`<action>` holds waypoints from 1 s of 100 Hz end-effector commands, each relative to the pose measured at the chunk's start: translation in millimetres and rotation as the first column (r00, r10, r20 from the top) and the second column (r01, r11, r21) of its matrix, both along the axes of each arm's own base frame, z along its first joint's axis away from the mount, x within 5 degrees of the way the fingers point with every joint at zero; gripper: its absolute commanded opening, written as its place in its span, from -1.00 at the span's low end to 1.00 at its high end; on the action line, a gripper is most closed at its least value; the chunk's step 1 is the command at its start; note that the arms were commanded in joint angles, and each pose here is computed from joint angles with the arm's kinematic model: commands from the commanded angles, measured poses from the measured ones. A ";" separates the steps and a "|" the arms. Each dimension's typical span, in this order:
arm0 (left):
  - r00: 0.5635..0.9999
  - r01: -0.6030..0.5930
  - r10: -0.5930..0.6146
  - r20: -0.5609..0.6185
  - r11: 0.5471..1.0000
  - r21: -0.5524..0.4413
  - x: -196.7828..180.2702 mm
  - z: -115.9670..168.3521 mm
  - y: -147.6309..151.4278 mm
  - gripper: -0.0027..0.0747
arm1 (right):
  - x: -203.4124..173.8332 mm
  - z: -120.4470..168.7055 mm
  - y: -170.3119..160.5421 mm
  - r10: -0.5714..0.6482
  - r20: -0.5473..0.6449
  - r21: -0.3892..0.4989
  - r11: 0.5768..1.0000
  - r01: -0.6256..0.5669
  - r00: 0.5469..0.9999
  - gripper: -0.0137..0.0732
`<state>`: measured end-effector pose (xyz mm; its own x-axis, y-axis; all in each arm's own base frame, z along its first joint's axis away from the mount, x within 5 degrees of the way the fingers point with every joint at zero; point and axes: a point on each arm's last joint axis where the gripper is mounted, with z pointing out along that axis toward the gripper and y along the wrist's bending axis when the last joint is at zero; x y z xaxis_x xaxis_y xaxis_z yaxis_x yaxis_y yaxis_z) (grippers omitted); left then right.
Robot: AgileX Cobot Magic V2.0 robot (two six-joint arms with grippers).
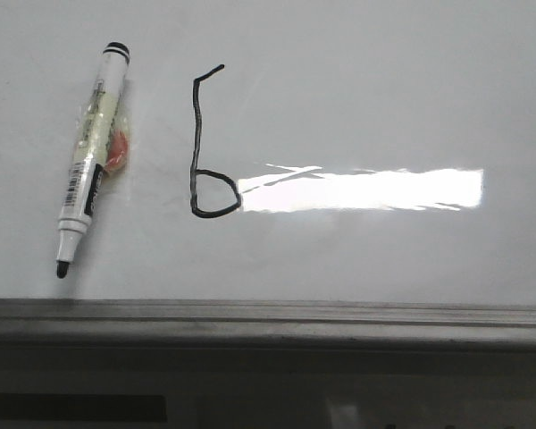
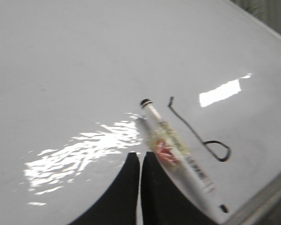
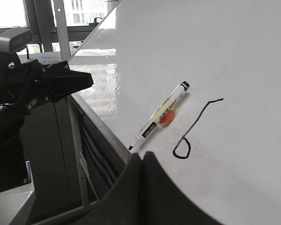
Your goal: Write number 6 on whiteboard
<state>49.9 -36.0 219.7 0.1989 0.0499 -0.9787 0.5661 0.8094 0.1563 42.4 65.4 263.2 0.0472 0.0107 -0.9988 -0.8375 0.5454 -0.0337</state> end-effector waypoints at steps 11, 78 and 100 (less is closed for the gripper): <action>0.966 -0.257 0.257 -0.010 0.963 -0.085 8.6 -2.4 15.1 -0.98 | -0.7 14.8 -0.1 0.002 0.066 0.067 0.998 -0.006 0.998 -0.83; 0.711 -0.634 0.536 -0.455 0.769 -0.085 3.3 -39.6 37.8 -0.98 | -0.7 14.8 -0.1 0.002 0.066 0.067 0.998 -0.006 0.998 -0.83; 0.713 -0.633 0.536 -0.452 0.769 -0.087 3.2 -39.4 37.7 -0.98 | -0.7 14.9 -0.2 0.001 0.067 0.068 0.998 -0.006 0.998 -0.83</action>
